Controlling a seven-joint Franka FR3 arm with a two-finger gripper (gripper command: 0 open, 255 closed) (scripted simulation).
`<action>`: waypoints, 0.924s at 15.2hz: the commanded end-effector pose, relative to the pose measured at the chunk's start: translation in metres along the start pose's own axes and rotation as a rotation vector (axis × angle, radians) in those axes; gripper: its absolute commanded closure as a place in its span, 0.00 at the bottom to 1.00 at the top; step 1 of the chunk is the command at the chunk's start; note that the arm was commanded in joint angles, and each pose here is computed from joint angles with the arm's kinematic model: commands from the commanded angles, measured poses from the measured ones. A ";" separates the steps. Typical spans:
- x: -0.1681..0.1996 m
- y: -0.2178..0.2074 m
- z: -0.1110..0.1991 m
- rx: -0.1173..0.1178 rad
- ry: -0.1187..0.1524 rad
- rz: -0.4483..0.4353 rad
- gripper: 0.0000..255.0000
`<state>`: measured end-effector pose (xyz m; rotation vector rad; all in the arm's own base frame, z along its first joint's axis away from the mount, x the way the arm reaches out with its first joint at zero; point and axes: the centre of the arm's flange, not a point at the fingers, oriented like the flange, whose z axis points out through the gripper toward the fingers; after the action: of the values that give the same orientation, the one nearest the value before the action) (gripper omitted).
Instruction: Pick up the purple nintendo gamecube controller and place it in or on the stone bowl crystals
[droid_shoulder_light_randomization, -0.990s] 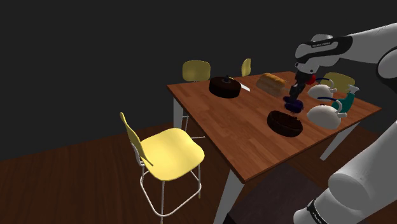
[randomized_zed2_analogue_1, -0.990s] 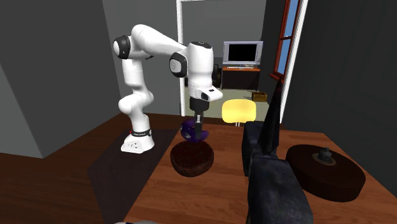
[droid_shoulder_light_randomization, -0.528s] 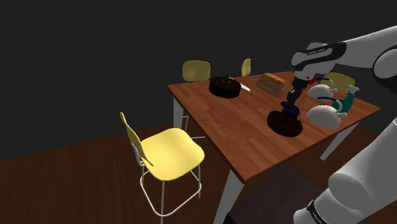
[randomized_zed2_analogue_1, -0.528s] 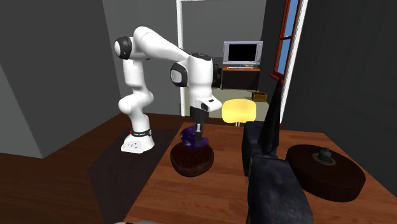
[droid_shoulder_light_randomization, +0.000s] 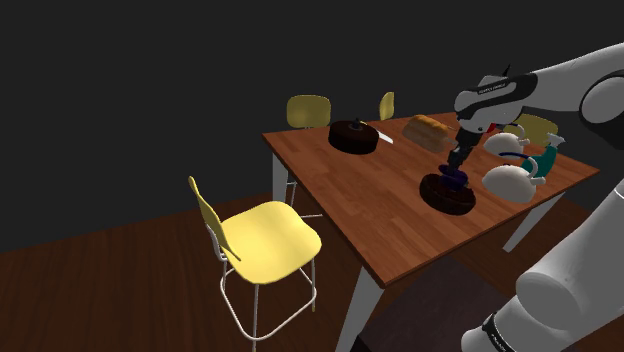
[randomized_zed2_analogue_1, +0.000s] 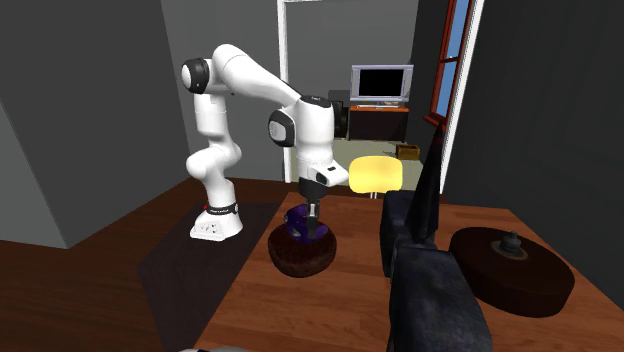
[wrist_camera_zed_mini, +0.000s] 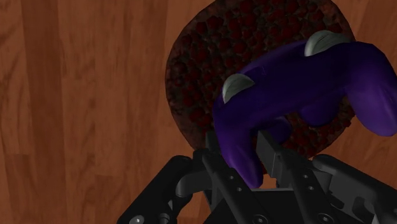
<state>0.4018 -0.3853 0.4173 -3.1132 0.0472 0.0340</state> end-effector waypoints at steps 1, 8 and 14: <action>0.000 0.000 0.004 0.004 -0.007 0.000 1.00; -0.001 0.000 0.004 0.004 -0.007 0.000 0.00; 0.000 0.000 -0.036 0.004 -0.007 0.000 0.00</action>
<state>0.4007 -0.3856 0.4398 -3.1100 0.0472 0.0428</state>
